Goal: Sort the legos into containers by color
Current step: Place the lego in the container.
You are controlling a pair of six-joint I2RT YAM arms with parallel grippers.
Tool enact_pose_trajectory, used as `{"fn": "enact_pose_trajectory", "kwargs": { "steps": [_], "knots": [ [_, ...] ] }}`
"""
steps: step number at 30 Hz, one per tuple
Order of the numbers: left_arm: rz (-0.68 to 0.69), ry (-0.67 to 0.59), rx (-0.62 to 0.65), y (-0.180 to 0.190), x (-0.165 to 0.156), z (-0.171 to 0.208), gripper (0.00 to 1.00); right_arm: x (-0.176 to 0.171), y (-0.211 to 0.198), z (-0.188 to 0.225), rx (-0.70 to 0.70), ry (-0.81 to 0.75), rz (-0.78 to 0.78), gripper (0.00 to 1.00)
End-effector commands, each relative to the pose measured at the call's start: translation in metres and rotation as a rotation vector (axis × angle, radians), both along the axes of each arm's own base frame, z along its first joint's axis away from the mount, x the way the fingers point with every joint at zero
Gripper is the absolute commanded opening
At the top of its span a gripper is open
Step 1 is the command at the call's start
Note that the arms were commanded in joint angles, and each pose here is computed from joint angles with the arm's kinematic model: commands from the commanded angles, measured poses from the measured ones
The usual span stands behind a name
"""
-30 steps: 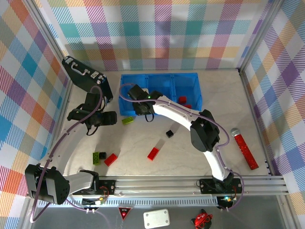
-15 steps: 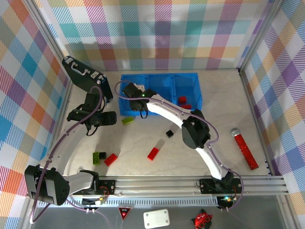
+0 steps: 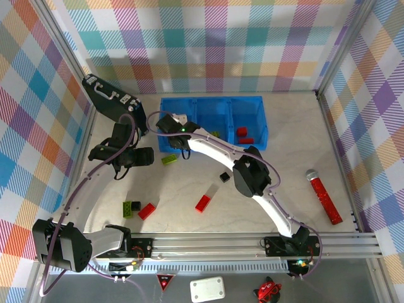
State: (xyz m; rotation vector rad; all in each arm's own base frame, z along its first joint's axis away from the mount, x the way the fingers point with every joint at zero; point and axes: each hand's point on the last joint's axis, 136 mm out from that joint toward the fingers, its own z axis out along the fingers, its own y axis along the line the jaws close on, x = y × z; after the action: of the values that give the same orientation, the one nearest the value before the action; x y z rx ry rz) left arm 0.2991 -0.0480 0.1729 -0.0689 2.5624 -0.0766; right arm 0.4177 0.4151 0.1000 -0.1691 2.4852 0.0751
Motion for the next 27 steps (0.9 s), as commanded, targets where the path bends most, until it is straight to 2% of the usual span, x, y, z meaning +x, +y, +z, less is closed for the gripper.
{"fn": "enact_pose_trajectory", "kwargs": {
  "steps": [1, 8, 13, 27],
  "knots": [
    [0.021, -0.034, 0.01, 0.009, 0.0, 0.008, 0.75, 0.005, -0.012, -0.008, -0.048, -0.006, -0.051, 0.38],
    [0.022, -0.036, 0.005, 0.009, 0.001, 0.008, 0.75, 0.005, -0.016, -0.007, -0.066, -0.006, -0.066, 0.44],
    [0.022, -0.035, 0.001, 0.009, 0.001, 0.008, 0.75, 0.007, -0.016, 0.008, -0.056, -0.023, -0.067, 0.48],
    [0.012, -0.001, -0.023, 0.004, 0.001, -0.001, 0.74, -0.012, -0.016, 0.06, -0.002, -0.028, -0.004, 0.48]
  ]
}}
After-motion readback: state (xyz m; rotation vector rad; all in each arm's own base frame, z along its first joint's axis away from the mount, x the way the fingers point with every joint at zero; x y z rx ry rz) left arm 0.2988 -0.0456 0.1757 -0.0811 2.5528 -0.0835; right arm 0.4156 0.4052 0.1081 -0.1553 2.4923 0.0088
